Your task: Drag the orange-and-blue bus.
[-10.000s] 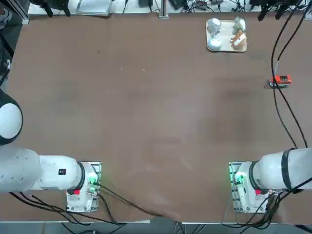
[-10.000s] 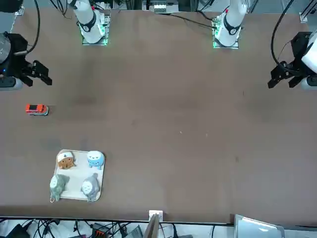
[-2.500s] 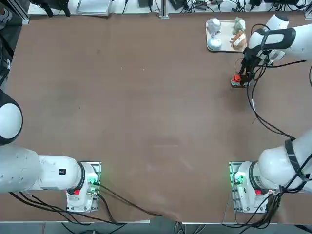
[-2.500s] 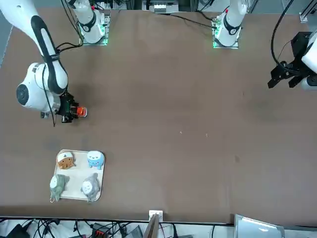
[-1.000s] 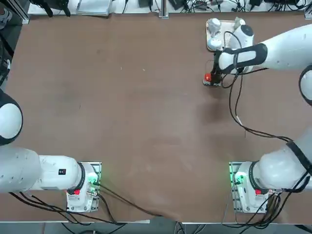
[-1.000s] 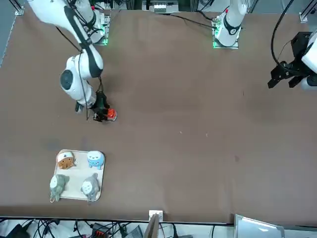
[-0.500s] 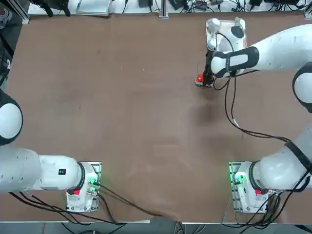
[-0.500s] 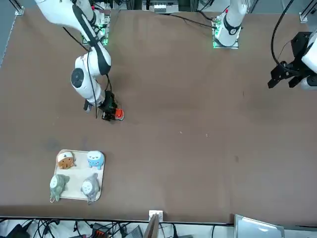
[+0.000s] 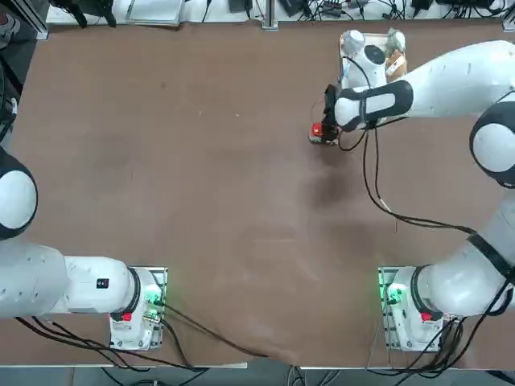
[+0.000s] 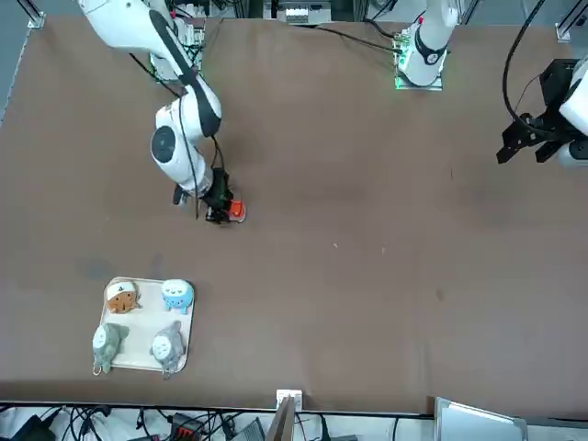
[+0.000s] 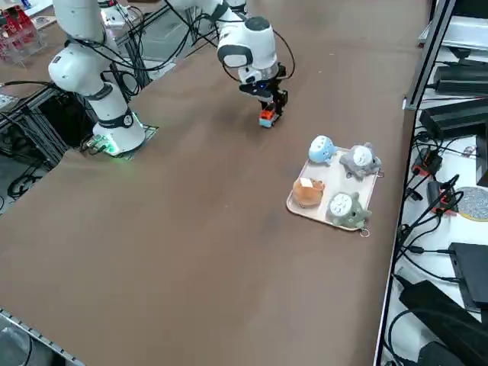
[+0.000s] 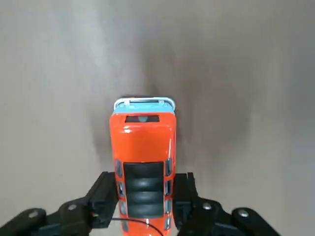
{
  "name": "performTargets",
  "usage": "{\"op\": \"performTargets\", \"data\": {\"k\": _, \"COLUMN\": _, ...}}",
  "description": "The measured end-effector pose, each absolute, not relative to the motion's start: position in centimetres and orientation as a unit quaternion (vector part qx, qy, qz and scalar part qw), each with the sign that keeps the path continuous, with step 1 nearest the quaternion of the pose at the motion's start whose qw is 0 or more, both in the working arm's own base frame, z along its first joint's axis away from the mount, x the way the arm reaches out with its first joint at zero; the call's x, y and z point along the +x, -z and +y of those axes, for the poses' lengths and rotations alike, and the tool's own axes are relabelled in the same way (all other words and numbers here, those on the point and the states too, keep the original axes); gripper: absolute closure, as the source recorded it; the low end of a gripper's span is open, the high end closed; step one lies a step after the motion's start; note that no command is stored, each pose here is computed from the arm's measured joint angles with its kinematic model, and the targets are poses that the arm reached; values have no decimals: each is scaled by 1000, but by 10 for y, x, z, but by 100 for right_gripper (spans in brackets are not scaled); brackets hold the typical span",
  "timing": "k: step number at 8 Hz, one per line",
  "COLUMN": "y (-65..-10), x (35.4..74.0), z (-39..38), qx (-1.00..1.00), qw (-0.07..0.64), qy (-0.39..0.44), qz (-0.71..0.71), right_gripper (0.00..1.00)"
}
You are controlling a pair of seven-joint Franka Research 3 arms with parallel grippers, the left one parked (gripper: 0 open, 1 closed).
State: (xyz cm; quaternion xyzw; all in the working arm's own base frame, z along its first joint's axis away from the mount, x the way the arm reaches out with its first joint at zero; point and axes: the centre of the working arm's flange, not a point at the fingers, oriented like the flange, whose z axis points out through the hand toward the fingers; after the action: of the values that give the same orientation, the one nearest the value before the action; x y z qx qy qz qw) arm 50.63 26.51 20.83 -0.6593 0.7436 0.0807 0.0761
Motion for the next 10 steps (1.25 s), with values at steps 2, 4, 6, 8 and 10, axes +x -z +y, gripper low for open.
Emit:
{"op": "performTargets", "data": {"k": 2, "y": -208, "x": 501, "z": 289, "qx": -668, "qw": 80, "qy": -83, "qz": 735, "right_gripper": 40}}
{"op": "performTargets", "data": {"k": 4, "y": -208, "x": 498, "z": 308, "qx": -676, "qw": 82, "qy": -86, "qz": 727, "right_gripper": 40}}
{"op": "performTargets", "data": {"k": 6, "y": -208, "x": 496, "z": 316, "qx": -677, "qw": 83, "qy": -88, "qz": 726, "right_gripper": 40}}
{"op": "performTargets", "data": {"k": 8, "y": -208, "x": 495, "z": 322, "qx": -673, "qw": 84, "qy": -89, "qz": 730, "right_gripper": 40}}
{"op": "performTargets", "data": {"k": 10, "y": -208, "x": 493, "z": 328, "qx": -674, "qw": 84, "qy": -90, "qz": 728, "right_gripper": 40}}
